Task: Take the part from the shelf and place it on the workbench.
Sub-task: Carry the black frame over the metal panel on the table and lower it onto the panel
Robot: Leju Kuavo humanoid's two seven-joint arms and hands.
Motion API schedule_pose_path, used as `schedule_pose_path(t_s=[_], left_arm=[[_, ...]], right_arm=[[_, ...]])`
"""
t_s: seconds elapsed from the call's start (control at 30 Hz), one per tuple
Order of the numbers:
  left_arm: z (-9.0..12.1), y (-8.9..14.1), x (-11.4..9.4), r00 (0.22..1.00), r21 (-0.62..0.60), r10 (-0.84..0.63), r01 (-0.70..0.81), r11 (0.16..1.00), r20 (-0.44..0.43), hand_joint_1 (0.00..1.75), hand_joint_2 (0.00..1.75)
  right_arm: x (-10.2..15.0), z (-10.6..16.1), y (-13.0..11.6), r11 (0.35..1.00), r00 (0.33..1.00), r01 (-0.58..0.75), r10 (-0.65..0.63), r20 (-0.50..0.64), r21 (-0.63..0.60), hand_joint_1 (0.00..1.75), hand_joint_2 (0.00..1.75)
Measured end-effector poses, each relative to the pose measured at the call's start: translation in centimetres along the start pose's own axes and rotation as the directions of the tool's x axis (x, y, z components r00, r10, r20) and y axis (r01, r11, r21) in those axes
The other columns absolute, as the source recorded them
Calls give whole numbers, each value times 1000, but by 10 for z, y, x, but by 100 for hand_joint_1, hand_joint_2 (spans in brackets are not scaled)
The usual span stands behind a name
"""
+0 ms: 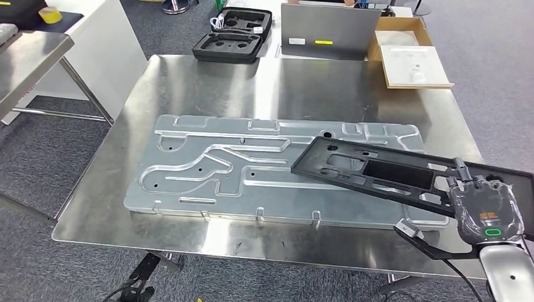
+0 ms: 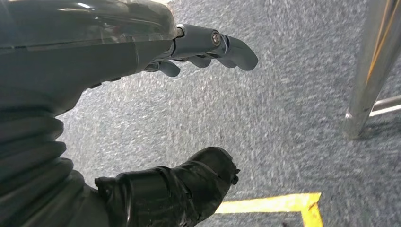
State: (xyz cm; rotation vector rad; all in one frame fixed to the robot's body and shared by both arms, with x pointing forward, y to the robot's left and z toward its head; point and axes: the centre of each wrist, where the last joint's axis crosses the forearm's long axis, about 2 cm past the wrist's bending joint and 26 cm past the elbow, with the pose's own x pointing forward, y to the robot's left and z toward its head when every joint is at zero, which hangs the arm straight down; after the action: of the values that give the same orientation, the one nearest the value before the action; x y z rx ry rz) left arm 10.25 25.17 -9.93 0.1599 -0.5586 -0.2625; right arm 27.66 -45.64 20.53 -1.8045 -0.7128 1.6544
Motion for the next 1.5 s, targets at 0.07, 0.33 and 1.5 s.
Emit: schedule_pose_path(t_s=[0.07, 0.33, 1.5], left_arm=[[0, 1, 0, 1000, 19, -1, 1, 1000, -4, 0, 0], [1, 3, -2, 997, 122, -3, 12, 992, -73, 0, 131], [4, 0, -7, 995, 178, -27, 44, 983, -94, 0, 175]], right_arm=[[1, 1, 1, 1000, 1000, 10, -10, 1, 1, 0, 0], [1, 9, 14, 991, 992, 107, -100, -79, 80, 0, 0], [-25, 37, 69, 729, 636, 685, -600, -485, -5, 0, 0]])
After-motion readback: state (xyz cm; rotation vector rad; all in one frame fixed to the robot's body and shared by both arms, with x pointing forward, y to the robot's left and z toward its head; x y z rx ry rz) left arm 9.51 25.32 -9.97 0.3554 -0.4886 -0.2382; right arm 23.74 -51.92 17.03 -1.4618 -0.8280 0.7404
